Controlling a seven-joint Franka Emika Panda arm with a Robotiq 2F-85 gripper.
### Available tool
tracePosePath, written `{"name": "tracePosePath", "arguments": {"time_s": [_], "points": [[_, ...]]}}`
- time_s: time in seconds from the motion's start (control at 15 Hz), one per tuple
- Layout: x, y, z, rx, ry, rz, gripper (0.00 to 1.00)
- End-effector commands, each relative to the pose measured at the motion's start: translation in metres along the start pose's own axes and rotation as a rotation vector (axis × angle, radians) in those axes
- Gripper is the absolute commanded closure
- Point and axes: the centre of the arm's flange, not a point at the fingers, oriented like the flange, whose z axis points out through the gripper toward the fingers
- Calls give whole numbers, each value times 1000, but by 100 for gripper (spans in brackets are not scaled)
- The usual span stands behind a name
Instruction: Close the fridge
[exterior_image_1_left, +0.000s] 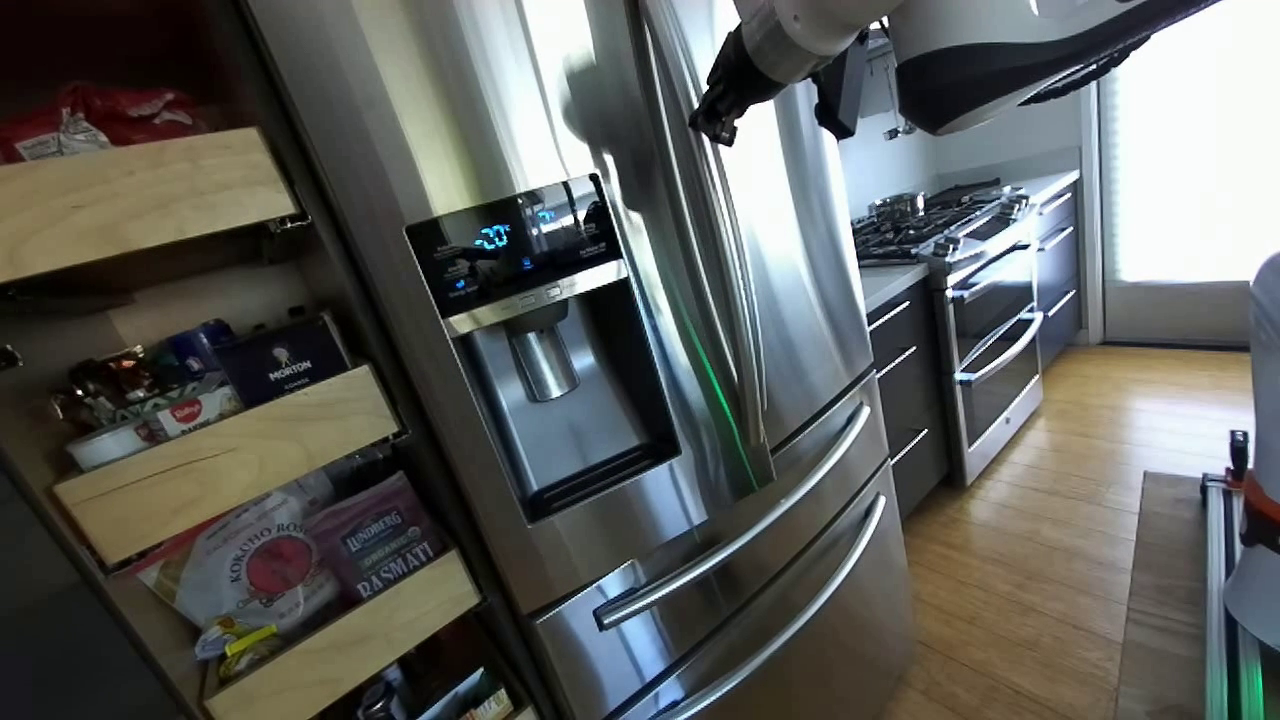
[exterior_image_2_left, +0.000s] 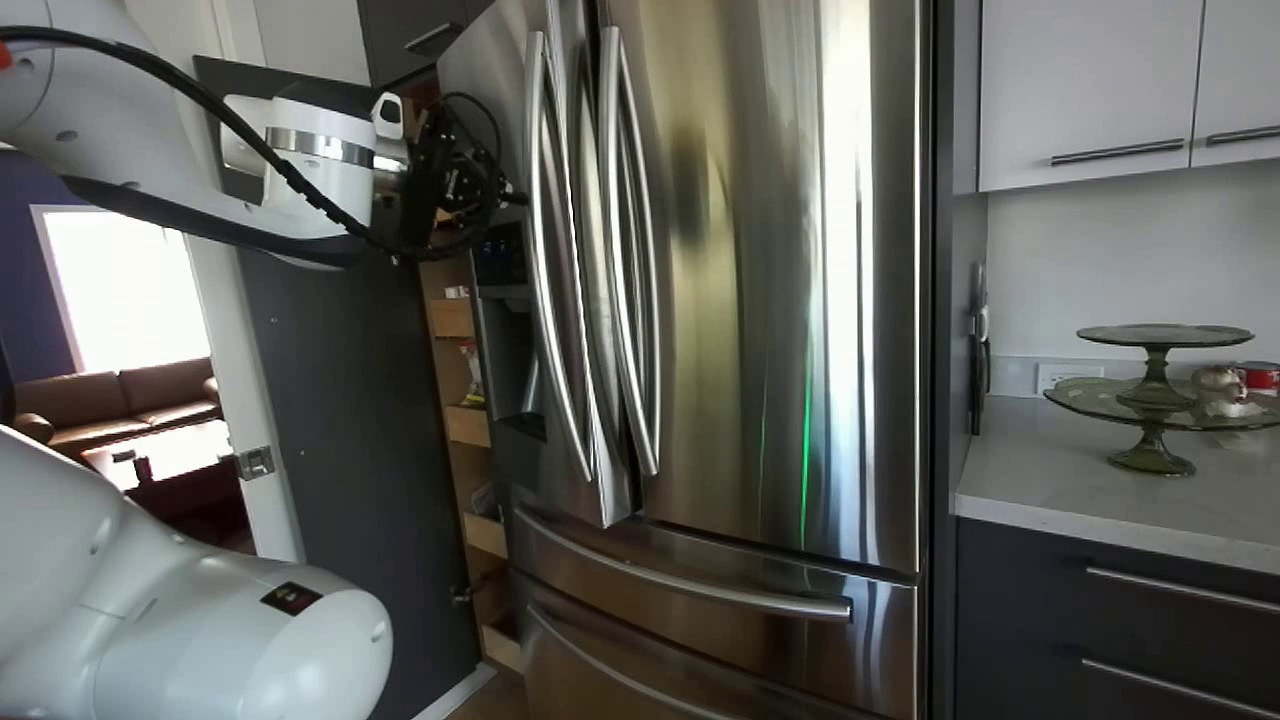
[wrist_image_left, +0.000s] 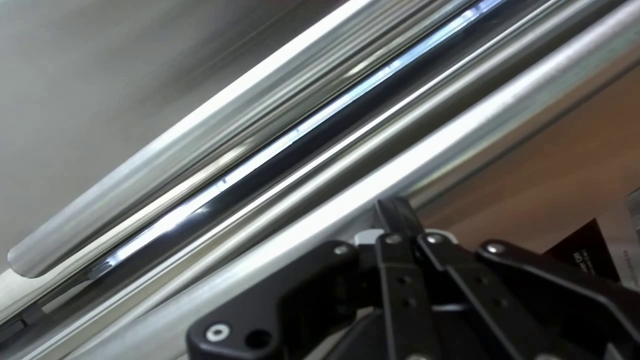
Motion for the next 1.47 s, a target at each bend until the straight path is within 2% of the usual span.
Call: {"name": "tracePosePath", "arguments": {"time_s": [0.0, 0.2, 0.4, 0.53, 0.67, 0.93, 1.07, 1.27, 1.33, 1.4], "points": [[-24, 1, 43, -8, -24, 6, 100], [-32, 5, 57, -9, -41, 15, 100], [-45, 10, 77, 9, -93, 27, 100], [-42, 15, 72, 95, -129, 70, 100], [-32, 17, 58, 171, -121, 112, 100], [0, 28, 21, 391, -141, 238, 100], [1, 30, 8, 486, -204, 279, 100], [-13, 19, -10, 620, -320, 336, 100], [-18, 14, -17, 669, -352, 360, 74], [-21, 9, -24, 707, -396, 383, 73]]}}
